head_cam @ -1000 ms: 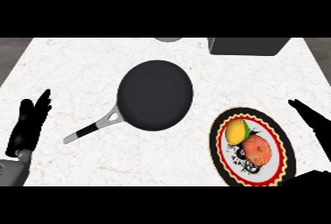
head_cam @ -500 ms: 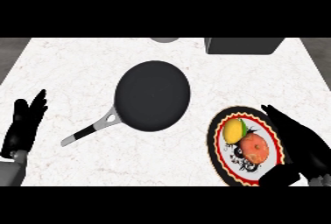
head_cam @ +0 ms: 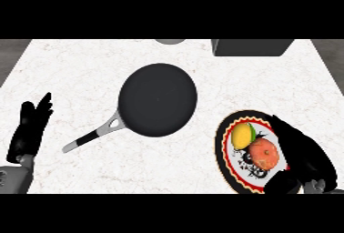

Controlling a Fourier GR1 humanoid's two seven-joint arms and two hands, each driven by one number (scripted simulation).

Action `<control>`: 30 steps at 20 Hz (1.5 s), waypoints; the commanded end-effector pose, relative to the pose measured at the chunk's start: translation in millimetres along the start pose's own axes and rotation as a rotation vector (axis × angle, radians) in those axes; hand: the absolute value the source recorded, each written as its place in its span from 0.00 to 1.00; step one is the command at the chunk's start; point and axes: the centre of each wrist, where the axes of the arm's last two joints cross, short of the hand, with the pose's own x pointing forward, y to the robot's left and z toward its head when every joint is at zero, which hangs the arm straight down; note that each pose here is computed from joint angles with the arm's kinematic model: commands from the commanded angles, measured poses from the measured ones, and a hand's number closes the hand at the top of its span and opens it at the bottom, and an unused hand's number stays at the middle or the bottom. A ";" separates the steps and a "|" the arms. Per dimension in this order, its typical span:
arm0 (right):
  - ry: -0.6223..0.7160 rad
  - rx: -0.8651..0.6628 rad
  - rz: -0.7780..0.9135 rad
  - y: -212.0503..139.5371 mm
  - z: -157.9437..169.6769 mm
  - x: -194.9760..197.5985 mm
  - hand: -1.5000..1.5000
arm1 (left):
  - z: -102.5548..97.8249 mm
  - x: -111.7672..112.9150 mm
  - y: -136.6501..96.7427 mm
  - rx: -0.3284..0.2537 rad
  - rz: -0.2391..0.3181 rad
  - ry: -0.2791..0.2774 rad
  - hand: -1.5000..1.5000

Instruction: Pick the squash from the plate and place it in the pan

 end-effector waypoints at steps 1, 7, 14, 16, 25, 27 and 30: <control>0.014 0.023 -0.007 12.9 -0.3 7.7 0.00 | 1.2 3.6 -1.4 0.004 0.009 0.004 0.50; 0.011 0.005 -0.008 12.1 1.3 8.3 0.00 | 5.3 3.7 11.4 0.017 0.006 -0.003 0.50; 0.013 0.032 0.009 25.8 -33.5 12.0 0.00 | -1.2 9.8 3.7 -0.009 -0.006 -0.007 0.50; 0.015 0.041 0.010 31.3 -32.6 -7.9 0.00 | -3.4 -5.3 -1.5 0.001 0.002 -0.011 0.50; 0.072 0.068 0.035 39.3 -48.9 -1.5 0.00 | 24.4 -3.6 10.6 -0.006 -0.004 0.000 0.50; -0.004 0.051 0.100 48.4 -53.2 -6.0 1.00 | 5.2 5.3 17.8 0.013 -0.006 -0.009 0.50; 0.011 -0.055 0.164 19.5 -60.1 -1.1 1.00 | 4.1 -5.7 -4.4 -0.010 0.010 -0.009 0.50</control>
